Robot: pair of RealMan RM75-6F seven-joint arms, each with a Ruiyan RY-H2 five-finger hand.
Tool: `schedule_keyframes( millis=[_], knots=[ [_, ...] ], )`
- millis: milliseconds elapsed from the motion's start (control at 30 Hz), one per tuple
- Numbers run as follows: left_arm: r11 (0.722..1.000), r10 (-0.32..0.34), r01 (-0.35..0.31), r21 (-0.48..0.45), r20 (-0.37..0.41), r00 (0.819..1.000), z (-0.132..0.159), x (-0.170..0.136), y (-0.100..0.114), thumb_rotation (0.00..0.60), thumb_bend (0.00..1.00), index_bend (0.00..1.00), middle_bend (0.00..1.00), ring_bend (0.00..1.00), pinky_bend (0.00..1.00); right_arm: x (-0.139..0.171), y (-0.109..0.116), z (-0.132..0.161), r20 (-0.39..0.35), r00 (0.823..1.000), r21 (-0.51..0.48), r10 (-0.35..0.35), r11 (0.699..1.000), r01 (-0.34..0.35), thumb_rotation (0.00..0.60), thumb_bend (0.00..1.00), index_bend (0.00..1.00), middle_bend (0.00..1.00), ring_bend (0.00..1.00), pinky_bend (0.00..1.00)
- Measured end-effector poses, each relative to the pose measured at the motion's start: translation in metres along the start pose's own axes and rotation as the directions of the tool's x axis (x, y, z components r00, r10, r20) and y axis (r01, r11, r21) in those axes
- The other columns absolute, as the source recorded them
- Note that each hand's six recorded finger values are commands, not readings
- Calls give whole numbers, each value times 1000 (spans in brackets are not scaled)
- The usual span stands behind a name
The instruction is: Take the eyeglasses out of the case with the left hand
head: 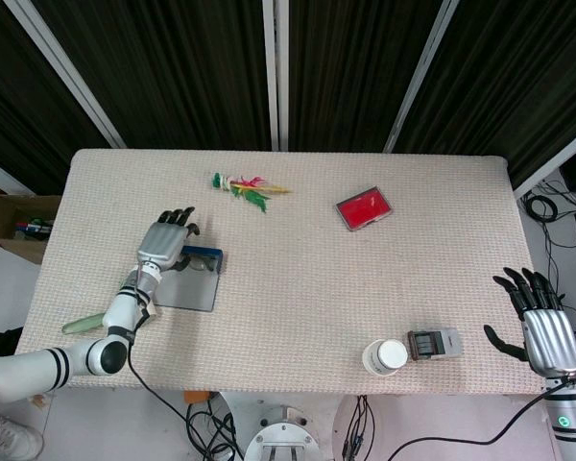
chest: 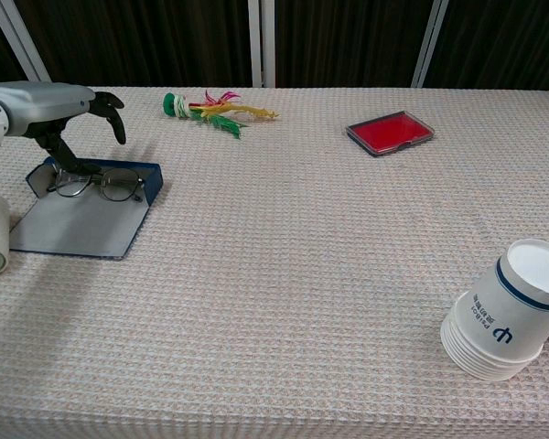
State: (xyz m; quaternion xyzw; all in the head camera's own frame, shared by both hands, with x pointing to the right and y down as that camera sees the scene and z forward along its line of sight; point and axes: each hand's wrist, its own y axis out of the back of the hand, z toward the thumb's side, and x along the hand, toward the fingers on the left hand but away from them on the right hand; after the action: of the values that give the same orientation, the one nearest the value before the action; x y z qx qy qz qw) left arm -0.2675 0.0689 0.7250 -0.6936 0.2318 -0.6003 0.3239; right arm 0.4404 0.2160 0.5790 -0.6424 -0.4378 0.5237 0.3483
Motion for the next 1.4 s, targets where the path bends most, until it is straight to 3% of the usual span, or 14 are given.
schedule_keyframes(
  millis=[233, 1100, 1400],
  knots=[
    [1000, -16, 16, -3, -7, 1000, 2, 3, -2, 600, 414, 356, 20, 20, 84, 1, -1, -2, 2, 1000, 1, 5, 1000, -5, 600, 177, 181, 121, 0, 65],
    [999, -32, 32, -1, -50, 998, -4, 13, -8, 600, 417, 484, 77, 20, 85, 0, -2, -7, 16, 1000, -14, -1, 1000, 2, 600, 176, 181, 121, 0, 65],
    [995, 63, -65, -78, -28, 998, 5, 13, 4, 600, 414, 544, 105, 21, 86, 1, -1, -10, 23, 1000, -14, -6, 1000, 6, 600, 176, 181, 121, 0, 65]
  ],
)
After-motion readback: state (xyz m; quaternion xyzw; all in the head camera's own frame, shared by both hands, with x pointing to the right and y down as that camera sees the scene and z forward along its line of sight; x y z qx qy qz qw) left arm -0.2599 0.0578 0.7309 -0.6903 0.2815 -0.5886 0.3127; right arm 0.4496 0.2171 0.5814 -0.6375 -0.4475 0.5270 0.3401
